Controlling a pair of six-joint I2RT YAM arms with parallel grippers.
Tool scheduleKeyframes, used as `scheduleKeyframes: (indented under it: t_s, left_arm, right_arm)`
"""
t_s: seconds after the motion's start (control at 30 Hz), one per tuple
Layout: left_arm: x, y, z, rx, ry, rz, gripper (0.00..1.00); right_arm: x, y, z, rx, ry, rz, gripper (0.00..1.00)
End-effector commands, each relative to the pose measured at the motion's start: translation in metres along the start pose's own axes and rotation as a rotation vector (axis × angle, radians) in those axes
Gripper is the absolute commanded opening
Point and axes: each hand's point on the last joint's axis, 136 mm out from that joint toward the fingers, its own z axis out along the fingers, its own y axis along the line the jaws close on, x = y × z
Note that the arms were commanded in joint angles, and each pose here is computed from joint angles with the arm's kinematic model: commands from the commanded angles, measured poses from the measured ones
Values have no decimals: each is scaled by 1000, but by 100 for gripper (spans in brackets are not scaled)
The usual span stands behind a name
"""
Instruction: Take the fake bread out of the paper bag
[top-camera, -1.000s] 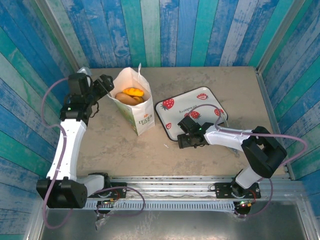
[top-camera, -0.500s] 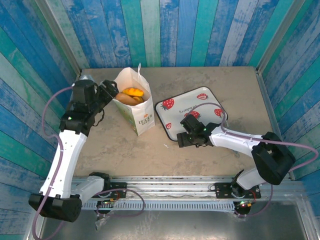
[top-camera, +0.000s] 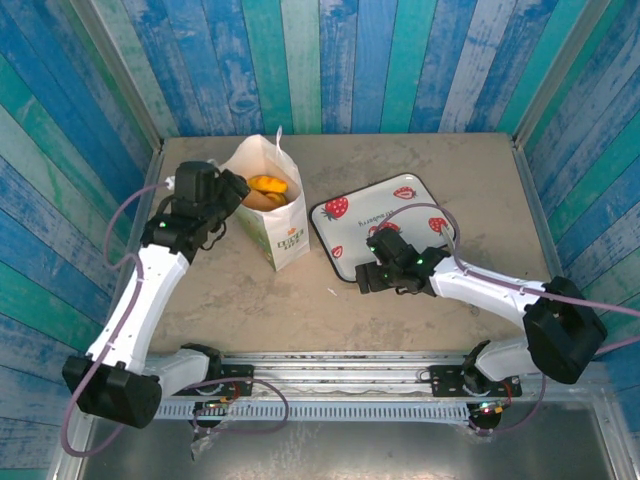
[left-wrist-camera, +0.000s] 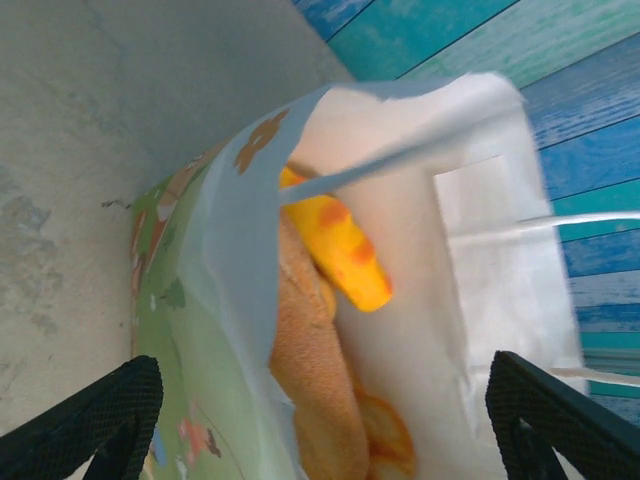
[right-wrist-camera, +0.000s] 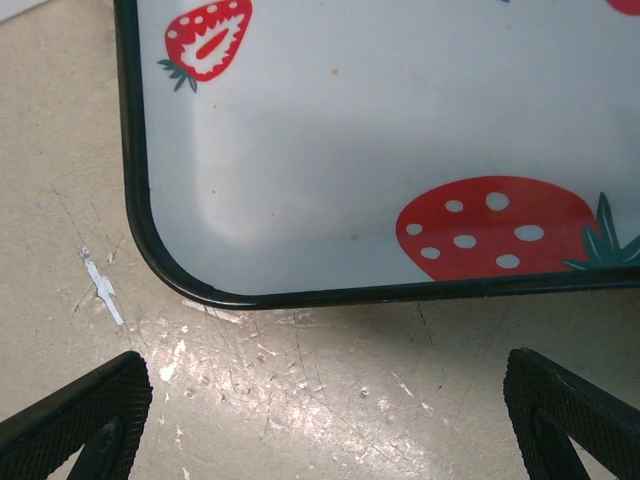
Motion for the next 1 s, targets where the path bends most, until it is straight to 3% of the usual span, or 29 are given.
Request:
scheduleKeyframes:
  t_s: [0.0, 0.6, 0.87, 0.97]
  left_arm:
    - [3, 6, 11, -30, 1, -17, 83]
    - [-2, 13, 35, -142, 11, 59, 41]
    - [-18, 8, 40, -214, -9, 156, 17]
    - [-23, 4, 46, -223, -13, 210, 13]
  right_arm:
    - [3, -4, -3, 5, 2, -8, 95]
    - [-2, -3, -4, 11, -5, 15, 94]
    - [-9, -4, -10, 22, -30, 14, 95]
    - [-14, -4, -13, 18, -45, 20, 95]
